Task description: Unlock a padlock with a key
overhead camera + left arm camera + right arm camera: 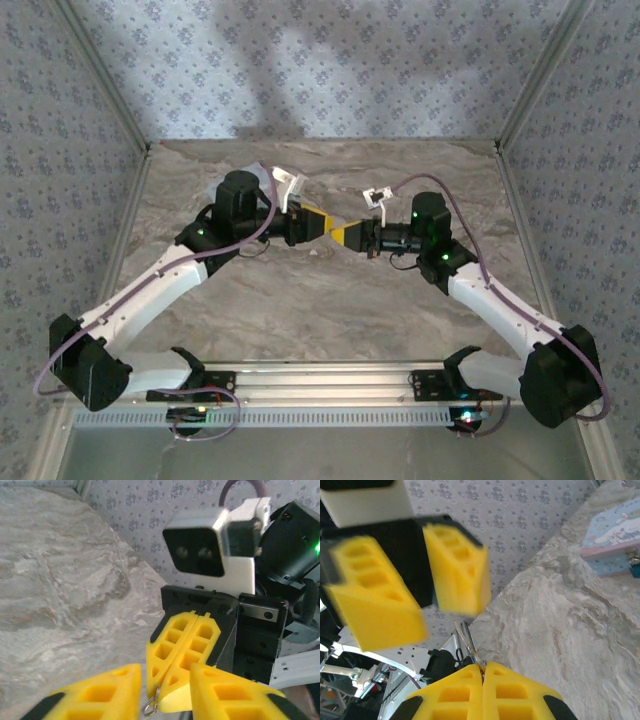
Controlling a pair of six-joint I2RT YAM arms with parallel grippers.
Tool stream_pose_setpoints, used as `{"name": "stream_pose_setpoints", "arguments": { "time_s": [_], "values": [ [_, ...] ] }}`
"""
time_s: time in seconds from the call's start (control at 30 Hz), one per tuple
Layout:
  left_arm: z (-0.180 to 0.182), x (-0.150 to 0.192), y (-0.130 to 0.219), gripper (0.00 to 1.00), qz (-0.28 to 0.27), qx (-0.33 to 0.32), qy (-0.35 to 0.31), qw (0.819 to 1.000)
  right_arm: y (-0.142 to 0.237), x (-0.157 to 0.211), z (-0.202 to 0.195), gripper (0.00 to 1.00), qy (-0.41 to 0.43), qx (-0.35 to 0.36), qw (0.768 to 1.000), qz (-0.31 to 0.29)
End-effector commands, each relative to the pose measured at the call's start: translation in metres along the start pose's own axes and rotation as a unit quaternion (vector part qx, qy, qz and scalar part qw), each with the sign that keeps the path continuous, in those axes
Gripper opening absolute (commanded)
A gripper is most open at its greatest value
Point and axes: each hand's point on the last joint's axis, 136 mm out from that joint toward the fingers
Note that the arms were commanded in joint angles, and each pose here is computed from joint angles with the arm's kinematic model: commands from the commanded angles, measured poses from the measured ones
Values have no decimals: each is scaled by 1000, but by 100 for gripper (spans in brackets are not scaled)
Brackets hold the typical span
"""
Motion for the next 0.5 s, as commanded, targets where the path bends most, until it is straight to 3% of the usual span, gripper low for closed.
{"name": "stream_pose_setpoints", "arguments": {
  "time_s": [0.0, 0.2, 0.37, 0.47],
  "values": [
    [6, -31, 14, 48, -43, -20, 1, 999, 9, 1, -10, 2, -1, 32, 999, -4],
    [100, -44, 34, 62, -85, -153, 88, 981, 27, 6, -42, 2, -23, 109, 993, -27],
    [195, -33, 57, 67, -87, -309, 136, 937, 39, 12, -57, 2, -26, 161, 986, -36],
    [236, -28, 65, 77, -67, -377, 142, 913, 43, 17, -64, 2, -32, 184, 982, -32]
  ]
}}
Point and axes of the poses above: each hand's point on the last joint's axis, 136 mm out from that joint toward the fingers, its own y axis back along the fingers, its own z axis along the line the jaws close on, x = y × z, and after that the axes turned 2 degrees about y, right-handed
